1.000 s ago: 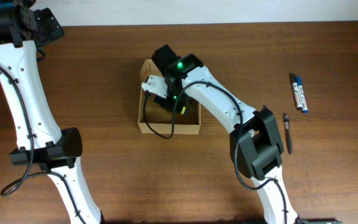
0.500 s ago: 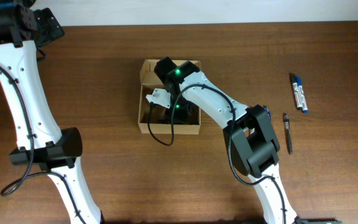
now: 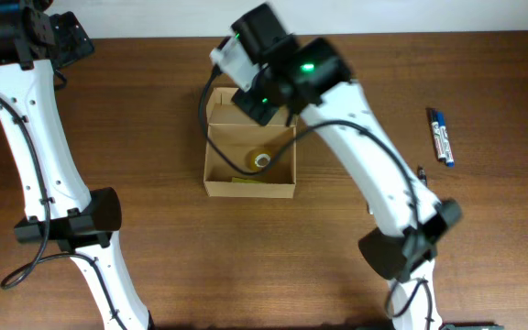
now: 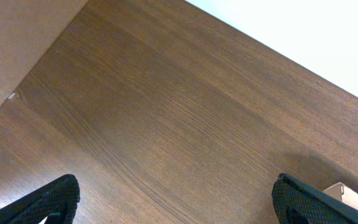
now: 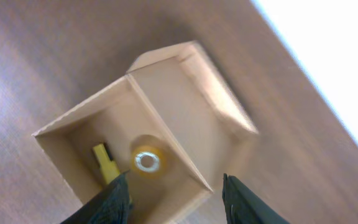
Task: Pack container
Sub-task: 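Grasp the black whiteboard marker with the right gripper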
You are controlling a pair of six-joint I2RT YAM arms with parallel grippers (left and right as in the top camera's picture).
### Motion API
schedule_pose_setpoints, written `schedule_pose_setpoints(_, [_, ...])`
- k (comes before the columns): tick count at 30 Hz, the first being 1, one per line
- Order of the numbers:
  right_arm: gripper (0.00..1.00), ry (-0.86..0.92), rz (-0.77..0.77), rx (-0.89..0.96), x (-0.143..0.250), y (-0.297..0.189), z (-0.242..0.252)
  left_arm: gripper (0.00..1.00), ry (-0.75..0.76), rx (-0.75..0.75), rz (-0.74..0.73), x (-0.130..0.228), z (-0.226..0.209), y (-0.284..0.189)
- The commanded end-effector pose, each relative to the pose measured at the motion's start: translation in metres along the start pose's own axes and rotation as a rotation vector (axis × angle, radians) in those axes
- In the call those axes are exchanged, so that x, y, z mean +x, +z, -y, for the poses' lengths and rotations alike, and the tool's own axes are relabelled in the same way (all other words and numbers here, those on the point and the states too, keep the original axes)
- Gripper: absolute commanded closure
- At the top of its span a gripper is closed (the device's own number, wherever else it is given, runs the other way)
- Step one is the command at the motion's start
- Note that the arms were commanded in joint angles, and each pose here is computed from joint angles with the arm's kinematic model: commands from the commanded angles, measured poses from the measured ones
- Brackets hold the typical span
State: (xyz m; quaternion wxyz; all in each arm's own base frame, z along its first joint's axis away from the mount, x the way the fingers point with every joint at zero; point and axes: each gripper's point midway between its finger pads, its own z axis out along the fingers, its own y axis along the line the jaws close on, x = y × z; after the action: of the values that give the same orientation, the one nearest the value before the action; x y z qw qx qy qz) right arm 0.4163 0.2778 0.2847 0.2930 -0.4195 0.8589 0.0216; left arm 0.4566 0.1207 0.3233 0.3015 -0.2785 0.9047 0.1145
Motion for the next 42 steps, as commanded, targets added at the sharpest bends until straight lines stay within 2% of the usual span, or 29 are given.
schedule_pose_setpoints(1, [0.52, 0.171, -0.016, 0.182, 0.016, -0.029, 0.057, 0.00, -0.003, 0.003, 0.036, -0.006, -0.007, -0.016])
schedule_pose_setpoints(7, [0.51, 0.462, -0.132, 0.264, 0.088, -0.031, 0.143, 0.00, -0.003, 0.003, 0.036, -0.006, -0.007, -0.016])
schedule_pose_setpoints(9, [0.47, 0.586, -0.180, 0.289, 0.128, -0.027, 0.184, 0.00, -0.003, 0.003, 0.036, -0.006, -0.007, -0.016])
schedule_pose_setpoints(13, [0.48, 0.769, -0.271, 0.227, 0.202, -0.005, 0.224, 0.00, -0.003, 0.003, 0.036, -0.006, -0.007, -0.016])
schedule_pose_setpoints(16, [0.56, 0.884, -0.373, 0.169, 0.262, 0.018, 0.232, 0.00, -0.003, 0.003, 0.036, -0.006, -0.007, -0.016])
schedule_pose_setpoints(20, [0.56, 0.957, -0.471, 0.132, 0.318, 0.044, 0.230, 0.00, -0.003, 0.003, 0.036, -0.006, -0.007, -0.016])
schedule_pose_setpoints(24, [0.56, 0.927, -0.516, 0.087, 0.360, 0.068, 0.223, 0.00, -0.003, 0.003, 0.036, -0.006, -0.007, -0.016])
schedule_pose_setpoints(34, [0.56, 0.808, -0.494, 0.084, 0.378, 0.099, 0.223, 0.00, -0.003, 0.003, 0.036, -0.006, -0.007, -0.016])
schedule_pose_setpoints(42, [0.56, 0.818, -0.494, 0.129, 0.397, 0.104, 0.237, 0.00, -0.003, 0.003, 0.036, -0.006, -0.007, -0.016])
